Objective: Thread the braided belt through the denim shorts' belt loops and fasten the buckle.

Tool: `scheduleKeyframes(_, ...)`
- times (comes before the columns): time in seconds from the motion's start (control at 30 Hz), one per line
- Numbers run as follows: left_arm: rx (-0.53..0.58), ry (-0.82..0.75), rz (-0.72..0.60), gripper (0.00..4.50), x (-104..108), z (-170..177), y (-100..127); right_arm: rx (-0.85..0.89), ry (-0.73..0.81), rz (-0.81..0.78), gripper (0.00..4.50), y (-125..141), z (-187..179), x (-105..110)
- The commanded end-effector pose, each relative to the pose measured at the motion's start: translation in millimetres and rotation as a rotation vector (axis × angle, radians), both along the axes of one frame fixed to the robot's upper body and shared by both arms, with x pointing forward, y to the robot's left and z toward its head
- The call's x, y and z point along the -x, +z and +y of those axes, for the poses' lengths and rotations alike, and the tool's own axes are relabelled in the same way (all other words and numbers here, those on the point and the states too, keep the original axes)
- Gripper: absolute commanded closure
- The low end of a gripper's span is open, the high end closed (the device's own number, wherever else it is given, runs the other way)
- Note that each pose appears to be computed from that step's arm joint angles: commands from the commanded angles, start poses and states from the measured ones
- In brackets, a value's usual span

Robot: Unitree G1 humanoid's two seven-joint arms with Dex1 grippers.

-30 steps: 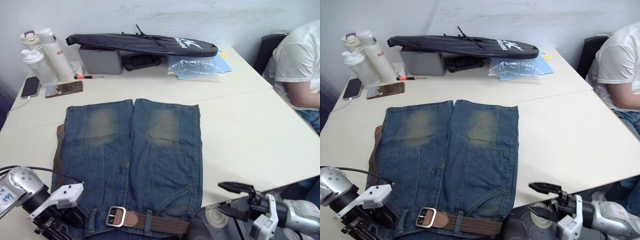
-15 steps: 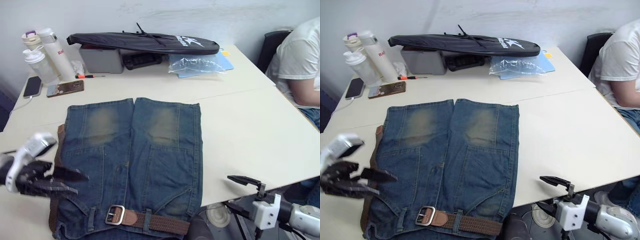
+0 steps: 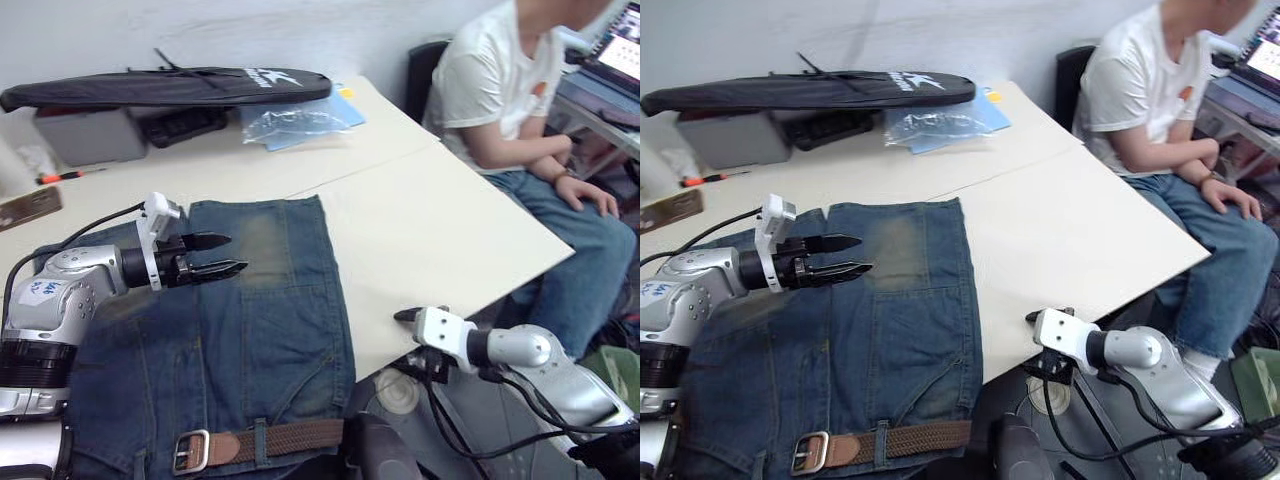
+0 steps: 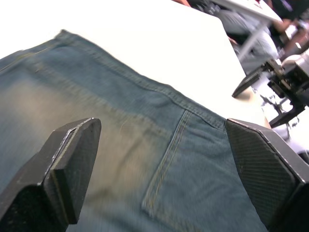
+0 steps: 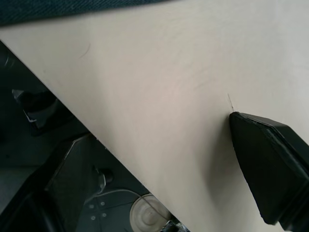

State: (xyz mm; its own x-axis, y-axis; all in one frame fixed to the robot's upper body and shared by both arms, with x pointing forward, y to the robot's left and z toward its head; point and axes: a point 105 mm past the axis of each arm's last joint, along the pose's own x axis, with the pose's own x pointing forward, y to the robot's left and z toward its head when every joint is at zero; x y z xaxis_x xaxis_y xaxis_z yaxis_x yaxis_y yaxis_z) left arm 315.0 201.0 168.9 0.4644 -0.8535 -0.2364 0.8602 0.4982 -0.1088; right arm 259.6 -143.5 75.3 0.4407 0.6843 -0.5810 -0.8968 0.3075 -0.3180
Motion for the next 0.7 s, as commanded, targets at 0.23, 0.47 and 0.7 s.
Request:
scheduleKeyframes(0.23, -0.007, -0.051, 0.073, 0.02, 14, 10, -10, -0.318, 0.191, 0.294, 0.00, 148, -9, 47)
scheduleKeyframes(0.47, 0.085, -0.074, 0.064, 0.02, 11, 9, 3, -0.375, 0.098, 0.200, 0.00, 177, -4, 15)
scheduleKeyframes(0.7, 0.128, -0.045, 0.032, 0.02, 13, 18, 16, -0.444, -0.003, 0.162, 0.00, 176, 10, -7)
